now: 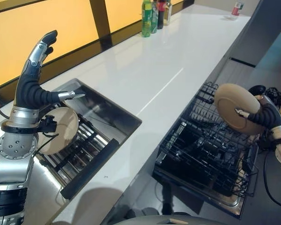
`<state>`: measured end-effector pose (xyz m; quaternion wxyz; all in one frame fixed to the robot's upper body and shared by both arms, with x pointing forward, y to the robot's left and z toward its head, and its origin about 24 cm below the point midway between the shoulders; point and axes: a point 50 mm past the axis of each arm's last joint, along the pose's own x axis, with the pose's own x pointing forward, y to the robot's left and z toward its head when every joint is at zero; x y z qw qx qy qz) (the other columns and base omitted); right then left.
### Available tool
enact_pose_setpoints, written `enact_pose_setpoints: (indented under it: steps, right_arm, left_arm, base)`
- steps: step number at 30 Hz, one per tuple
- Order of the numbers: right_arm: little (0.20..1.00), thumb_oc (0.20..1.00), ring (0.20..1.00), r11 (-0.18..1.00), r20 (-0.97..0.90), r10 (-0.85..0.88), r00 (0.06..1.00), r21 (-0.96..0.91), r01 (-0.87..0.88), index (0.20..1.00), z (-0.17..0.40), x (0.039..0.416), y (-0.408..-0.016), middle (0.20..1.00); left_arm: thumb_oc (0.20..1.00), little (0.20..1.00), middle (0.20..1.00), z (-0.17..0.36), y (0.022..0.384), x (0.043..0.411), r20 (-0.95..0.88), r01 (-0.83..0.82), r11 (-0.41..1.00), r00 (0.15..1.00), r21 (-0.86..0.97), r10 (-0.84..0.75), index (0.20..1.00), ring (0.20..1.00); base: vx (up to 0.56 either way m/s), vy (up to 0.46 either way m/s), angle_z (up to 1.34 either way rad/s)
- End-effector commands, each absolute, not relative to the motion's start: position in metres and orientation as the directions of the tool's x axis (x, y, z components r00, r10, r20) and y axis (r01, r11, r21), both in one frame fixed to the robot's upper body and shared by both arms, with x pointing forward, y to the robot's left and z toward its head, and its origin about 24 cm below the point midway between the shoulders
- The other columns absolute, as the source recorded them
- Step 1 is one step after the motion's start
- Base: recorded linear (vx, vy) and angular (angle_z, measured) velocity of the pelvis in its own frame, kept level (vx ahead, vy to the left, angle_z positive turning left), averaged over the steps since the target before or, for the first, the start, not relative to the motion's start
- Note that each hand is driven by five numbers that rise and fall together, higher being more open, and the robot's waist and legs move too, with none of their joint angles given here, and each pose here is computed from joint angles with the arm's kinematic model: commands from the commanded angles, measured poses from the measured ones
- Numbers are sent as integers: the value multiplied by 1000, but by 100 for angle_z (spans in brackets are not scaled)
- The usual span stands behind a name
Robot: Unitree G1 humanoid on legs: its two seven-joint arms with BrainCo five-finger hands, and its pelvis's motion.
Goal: Pick up plates and place into dishwasher.
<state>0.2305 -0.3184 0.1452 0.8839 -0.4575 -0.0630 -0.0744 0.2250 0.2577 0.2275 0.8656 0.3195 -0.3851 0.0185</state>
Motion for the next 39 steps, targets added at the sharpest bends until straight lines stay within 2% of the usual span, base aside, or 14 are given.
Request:
enact_pose_setpoints:
  steps: [1,5,7,15,20,39]
  right_arm:
    - [200,200,200,460,275,-149,950,-831,312,200,167,231,-333,200]
    - [200,200,200,425,231,-227,946,-851,310,200,158,224,-345,200]
    - [200,200,200,445,187,-223,957,-854,271,200,152,222,-346,200]
    - [200,200,200,555,-110,-34,993,-829,-73,200,124,237,-322,200]
    - [200,200,200,626,-214,48,976,-755,-197,200,103,242,-315,200]
    - [200,200,200,805,-323,73,944,-539,-246,200,59,234,-331,200]
  left_arm:
    - [1000,1000,1000,242,269,219,701,-336,754,677,564,-223,1000,1000]
    - [1000,1000,1000,245,273,216,703,-346,748,677,566,-218,1000,1000]
    - [1000,1000,1000,246,274,214,704,-349,746,676,568,-220,1000,1000]
    - [1000,1000,1000,247,265,220,692,-316,749,676,583,-254,1000,1000]
    - [1000,1000,1000,242,259,226,677,-289,751,684,594,-273,1000,1000]
    - [1000,1000,1000,233,255,235,640,-229,756,704,614,-306,1000,1000]
  base:
    - [-14,-58,16]
    - [-16,-30,7]
    - [-22,-13,4]
    - [11,-12,3]
    - [38,-14,7]
    - [24,-14,4]
